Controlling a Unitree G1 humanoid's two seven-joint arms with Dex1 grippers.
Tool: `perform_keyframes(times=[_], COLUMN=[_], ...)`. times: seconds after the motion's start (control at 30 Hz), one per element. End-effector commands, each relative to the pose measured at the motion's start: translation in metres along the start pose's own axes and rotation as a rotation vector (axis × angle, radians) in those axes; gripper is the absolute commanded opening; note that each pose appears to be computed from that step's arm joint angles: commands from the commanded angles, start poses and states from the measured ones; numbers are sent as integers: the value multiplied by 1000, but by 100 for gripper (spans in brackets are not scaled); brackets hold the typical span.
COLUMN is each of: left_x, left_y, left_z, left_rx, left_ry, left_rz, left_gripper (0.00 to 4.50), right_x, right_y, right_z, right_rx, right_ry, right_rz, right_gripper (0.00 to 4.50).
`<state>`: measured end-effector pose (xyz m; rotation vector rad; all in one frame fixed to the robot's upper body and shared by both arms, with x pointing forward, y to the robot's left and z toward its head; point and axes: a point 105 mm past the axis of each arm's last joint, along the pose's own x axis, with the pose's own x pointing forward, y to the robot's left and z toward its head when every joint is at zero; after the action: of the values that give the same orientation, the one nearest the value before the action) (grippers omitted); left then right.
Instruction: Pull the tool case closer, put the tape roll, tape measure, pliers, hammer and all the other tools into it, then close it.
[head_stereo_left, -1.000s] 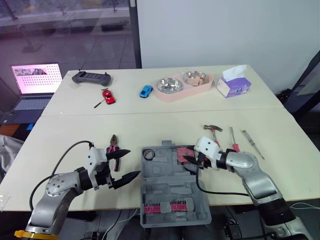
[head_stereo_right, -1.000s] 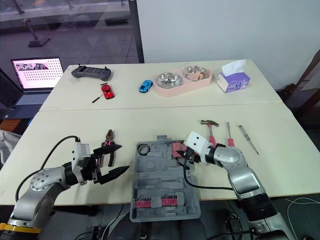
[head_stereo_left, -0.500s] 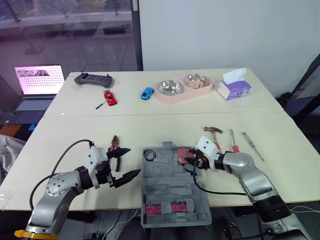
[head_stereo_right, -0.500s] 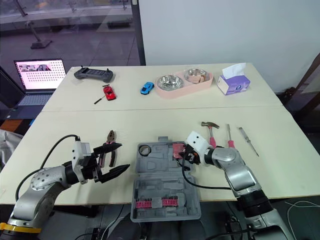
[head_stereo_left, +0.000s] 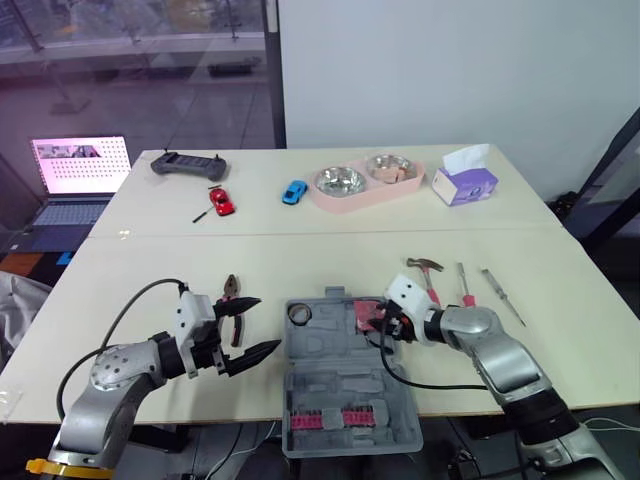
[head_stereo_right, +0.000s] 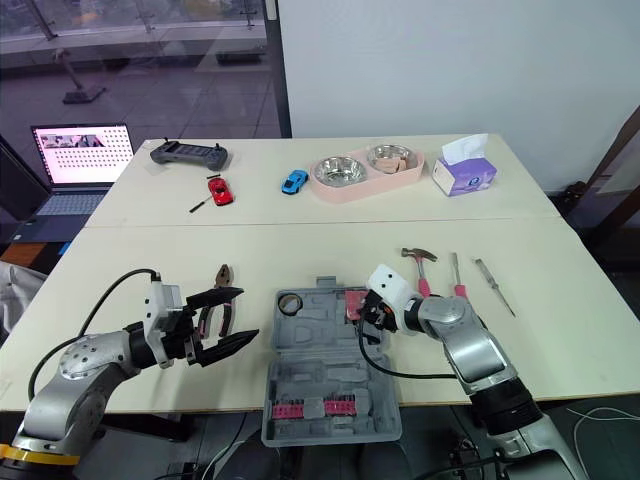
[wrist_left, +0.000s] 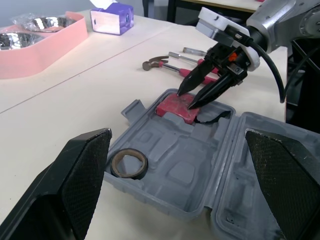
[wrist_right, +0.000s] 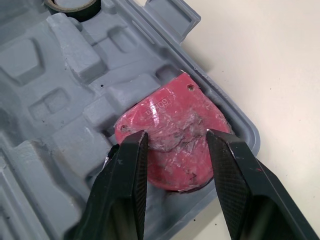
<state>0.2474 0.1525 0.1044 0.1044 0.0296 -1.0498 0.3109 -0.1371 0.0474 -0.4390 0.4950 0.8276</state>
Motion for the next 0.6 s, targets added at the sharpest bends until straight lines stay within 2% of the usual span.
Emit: perform_keyframes(times=[0.03, 0.13, 0.23, 0.33, 0.5, 0.6], left_x=[-7, -21, -43, -68, -103, -142], left_y=[7, 14, 22, 32, 42, 47], left_z=[15, 16, 13, 8, -3, -21], left_rx=[43, 42, 29, 33, 30, 14], left_ry=[-24, -4, 45, 93, 161, 251], left_rz=[20, 50, 103, 185, 325, 464], left_gripper=[450, 450, 450, 450, 450, 450], right_x=[-22, -54, -86, -114, -146, -173], right_y=[-2, -11, -18, -19, -28, -36], right_z=[27, 48, 46, 32, -6, -33], right_rx=[-25, -47, -53, -34, -9, 47], right_ry=[-127, -231, -252, -236, -122, -59], right_rz=[-2, -29, -52, -56, -130, -205], right_gripper=[194, 194, 194, 194, 194, 273])
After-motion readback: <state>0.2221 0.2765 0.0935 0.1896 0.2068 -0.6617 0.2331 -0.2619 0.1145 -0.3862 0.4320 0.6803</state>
